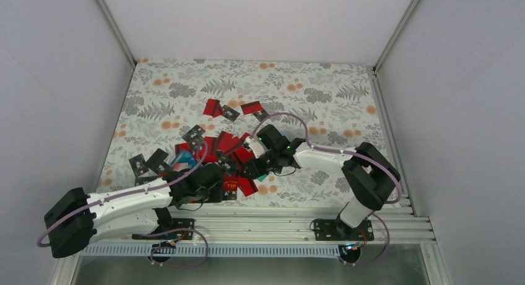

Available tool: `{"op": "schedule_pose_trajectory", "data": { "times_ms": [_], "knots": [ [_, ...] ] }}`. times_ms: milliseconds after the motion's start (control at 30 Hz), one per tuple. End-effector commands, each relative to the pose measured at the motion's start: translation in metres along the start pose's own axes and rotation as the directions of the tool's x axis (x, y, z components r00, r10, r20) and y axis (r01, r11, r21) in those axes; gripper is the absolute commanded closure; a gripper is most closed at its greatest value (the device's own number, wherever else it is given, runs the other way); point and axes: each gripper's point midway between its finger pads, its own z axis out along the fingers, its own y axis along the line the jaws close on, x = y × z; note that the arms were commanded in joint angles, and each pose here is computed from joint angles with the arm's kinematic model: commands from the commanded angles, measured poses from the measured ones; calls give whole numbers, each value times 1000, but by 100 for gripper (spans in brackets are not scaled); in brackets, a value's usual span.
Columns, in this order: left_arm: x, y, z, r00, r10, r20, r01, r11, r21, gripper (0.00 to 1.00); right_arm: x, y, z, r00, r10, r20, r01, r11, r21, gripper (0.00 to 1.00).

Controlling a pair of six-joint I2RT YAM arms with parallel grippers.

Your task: Put the credit cards into the card holder

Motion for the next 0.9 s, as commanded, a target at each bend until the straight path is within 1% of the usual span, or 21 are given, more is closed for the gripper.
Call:
{"op": "schedule_pose_trajectory", "data": {
  "times_ms": [0,167,333,467,667,867],
  "knots": [
    [4,6,2,999,-44,9,44,999,-31,68,-8,13,16,998,-56,-3,56,998,-10,60],
    [-6,5,-2,998,-36,53,39,998,-58,61,0,9,29,999,-31,-43,31,1000,0,60],
    [-28,4,-10,990,-17,137,30,995,-93,56,3,0,38,997,50,-63,-49,999,24,61],
    [-45,-2,-9,987,-1,158,15,996,-90,55,-6,-6,41,995,92,-36,-89,994,61,61],
    [-68,-6,-2,983,-18,181,23,999,-29,54,-27,-16,42,993,115,6,-114,986,124,58],
    [-88,-8,-1,978,-4,209,7,1000,-14,57,-37,-35,41,986,166,25,-168,973,160,55]
  ]
}}
